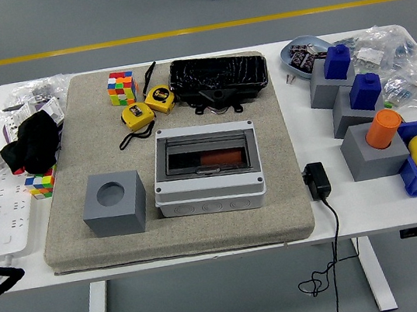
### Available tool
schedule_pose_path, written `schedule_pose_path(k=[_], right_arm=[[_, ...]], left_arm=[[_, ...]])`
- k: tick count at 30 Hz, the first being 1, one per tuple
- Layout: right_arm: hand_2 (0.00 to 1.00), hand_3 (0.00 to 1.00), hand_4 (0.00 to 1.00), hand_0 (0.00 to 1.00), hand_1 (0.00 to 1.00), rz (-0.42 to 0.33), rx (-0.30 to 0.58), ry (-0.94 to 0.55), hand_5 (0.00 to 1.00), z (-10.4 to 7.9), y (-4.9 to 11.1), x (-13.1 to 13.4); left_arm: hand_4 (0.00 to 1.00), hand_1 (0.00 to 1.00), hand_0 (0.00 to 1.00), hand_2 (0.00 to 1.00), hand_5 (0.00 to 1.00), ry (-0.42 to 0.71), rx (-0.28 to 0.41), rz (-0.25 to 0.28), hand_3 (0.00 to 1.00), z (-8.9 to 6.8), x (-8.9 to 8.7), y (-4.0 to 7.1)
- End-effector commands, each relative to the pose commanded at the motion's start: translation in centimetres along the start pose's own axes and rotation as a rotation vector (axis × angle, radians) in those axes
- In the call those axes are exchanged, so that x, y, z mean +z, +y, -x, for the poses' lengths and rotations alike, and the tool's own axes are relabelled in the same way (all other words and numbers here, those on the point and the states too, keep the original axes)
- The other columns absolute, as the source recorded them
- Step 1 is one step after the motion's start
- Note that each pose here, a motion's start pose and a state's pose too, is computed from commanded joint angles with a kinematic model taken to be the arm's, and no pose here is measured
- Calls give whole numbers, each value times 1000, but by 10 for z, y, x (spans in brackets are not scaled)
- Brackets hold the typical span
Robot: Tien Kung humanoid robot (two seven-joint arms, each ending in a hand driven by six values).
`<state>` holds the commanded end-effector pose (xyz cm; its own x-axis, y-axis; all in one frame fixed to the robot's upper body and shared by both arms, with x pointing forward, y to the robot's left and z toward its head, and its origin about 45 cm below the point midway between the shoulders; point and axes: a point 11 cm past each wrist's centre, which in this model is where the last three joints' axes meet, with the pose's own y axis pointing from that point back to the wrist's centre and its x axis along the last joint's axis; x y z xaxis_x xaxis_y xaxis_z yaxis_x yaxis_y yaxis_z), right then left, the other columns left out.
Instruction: Fetch the battery,place it into the box,close the lid of the box
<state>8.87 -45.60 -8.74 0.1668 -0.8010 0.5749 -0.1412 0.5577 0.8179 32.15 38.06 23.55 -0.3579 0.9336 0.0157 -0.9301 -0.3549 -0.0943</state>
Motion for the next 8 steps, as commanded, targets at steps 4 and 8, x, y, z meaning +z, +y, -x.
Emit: schedule_pose_path(k=[4, 8], right_arm=[[741, 743, 979, 805, 771, 2, -1, 2, 657, 0, 0, 1], [741, 743, 979, 805, 771, 3, -2, 3, 657, 1, 0, 2]], left_arm=[[998, 895, 872, 883, 998, -4, -1, -5, 838, 0, -2, 1], [998, 895, 872, 883, 998, -7, -1, -3, 838, 1, -2, 1]])
